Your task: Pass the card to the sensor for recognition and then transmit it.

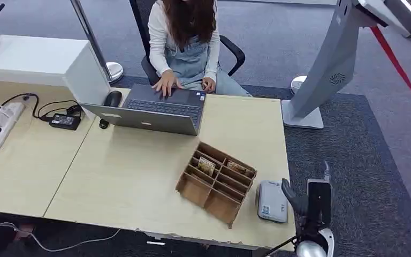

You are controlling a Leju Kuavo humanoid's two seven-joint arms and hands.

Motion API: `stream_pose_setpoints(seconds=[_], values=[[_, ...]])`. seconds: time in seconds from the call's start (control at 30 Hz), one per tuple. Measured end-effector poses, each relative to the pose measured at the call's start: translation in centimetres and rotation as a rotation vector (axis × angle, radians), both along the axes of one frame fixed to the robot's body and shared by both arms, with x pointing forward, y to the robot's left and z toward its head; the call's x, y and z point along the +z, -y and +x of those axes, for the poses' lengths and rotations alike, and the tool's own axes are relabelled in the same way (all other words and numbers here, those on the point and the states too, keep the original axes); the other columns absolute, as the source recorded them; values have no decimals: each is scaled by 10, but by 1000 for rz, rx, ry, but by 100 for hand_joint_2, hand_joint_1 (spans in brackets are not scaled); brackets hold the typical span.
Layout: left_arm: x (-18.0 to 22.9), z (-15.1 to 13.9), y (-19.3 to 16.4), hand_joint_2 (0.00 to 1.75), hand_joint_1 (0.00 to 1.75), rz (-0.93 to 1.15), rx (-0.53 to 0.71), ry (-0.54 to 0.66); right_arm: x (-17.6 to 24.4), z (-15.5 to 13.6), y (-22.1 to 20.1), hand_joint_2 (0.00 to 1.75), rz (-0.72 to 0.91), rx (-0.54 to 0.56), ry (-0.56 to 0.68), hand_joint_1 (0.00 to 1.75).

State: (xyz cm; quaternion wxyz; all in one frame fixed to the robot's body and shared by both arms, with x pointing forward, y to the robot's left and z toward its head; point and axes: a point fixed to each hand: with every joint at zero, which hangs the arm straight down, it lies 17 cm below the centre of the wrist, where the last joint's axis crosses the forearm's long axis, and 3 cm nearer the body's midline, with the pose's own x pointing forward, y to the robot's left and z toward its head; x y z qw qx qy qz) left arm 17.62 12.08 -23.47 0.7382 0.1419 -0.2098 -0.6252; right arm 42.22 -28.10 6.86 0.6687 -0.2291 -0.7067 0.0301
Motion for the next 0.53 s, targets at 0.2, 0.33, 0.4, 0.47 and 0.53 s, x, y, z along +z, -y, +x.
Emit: stream_pose_setpoints(seconds=[0.2,0.33,0.4,0.47,0.53], values=[[0,-1,4,0,0,-27,2,-2,-3,2,-26,175,119,138,-14,0],[0,-2,6,0,0,-39,7,-5,-1,2,-32,175,150,168,-10,0],[0,-2,9,0,0,-58,8,-6,3,1,-41,175,200,215,-2,0],[1,-3,12,0,0,-75,5,-6,10,1,-51,175,233,264,15,0],[1,-2,14,0,0,-88,-2,-2,22,2,-58,175,242,291,38,0]])
